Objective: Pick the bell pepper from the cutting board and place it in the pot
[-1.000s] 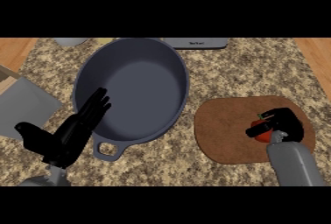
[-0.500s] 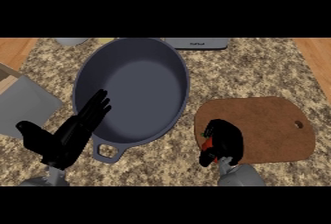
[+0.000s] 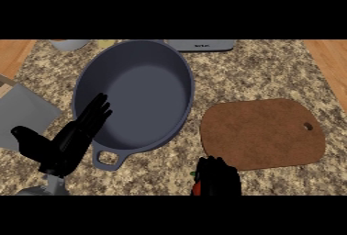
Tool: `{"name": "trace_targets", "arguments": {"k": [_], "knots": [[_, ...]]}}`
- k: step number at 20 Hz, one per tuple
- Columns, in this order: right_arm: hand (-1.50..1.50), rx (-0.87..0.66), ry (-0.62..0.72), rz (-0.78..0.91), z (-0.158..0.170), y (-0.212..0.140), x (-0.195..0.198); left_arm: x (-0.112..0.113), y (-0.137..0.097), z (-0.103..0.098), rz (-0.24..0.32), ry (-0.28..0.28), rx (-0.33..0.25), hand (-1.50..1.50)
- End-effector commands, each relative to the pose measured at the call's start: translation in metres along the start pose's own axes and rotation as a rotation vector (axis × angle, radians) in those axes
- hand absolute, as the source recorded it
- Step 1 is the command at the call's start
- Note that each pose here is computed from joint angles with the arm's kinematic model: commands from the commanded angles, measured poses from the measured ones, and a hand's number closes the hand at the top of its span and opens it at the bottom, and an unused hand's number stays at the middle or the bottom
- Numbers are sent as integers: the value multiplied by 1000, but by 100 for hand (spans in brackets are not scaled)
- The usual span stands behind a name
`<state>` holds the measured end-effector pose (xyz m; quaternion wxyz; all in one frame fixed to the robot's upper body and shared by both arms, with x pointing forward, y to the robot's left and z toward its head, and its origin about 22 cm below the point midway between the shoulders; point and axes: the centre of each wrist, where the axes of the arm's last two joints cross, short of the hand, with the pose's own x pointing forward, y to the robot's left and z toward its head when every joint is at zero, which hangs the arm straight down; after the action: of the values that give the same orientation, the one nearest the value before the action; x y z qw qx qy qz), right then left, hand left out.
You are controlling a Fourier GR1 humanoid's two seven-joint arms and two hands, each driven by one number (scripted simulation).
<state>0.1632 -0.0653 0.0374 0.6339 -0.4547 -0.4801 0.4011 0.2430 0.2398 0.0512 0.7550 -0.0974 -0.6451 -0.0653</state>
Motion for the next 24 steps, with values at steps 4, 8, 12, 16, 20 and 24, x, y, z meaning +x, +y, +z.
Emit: {"name": "trace_targets", "arguments": {"k": [4, 8, 12, 16, 20, 24], "knots": [[150, -244, -53, -81, 51, -67, 7, -40, -11, 0, 60, 95, -24, 0], [150, -361, -152, -132, 56, -102, 20, -27, -13, 0, 52, 74, -30, 0], [150, -376, -270, -232, 64, -114, 28, -20, -5, -2, 26, 78, -28, 0], [150, -373, -308, -262, 58, -129, 35, -24, -16, -1, 38, 71, -68, 0], [150, -392, -294, -308, 47, -148, 44, -27, -19, -1, 36, 77, -63, 0], [150, -359, -275, -314, 18, -151, 68, -33, -22, -3, 40, 77, -63, 0]]}}
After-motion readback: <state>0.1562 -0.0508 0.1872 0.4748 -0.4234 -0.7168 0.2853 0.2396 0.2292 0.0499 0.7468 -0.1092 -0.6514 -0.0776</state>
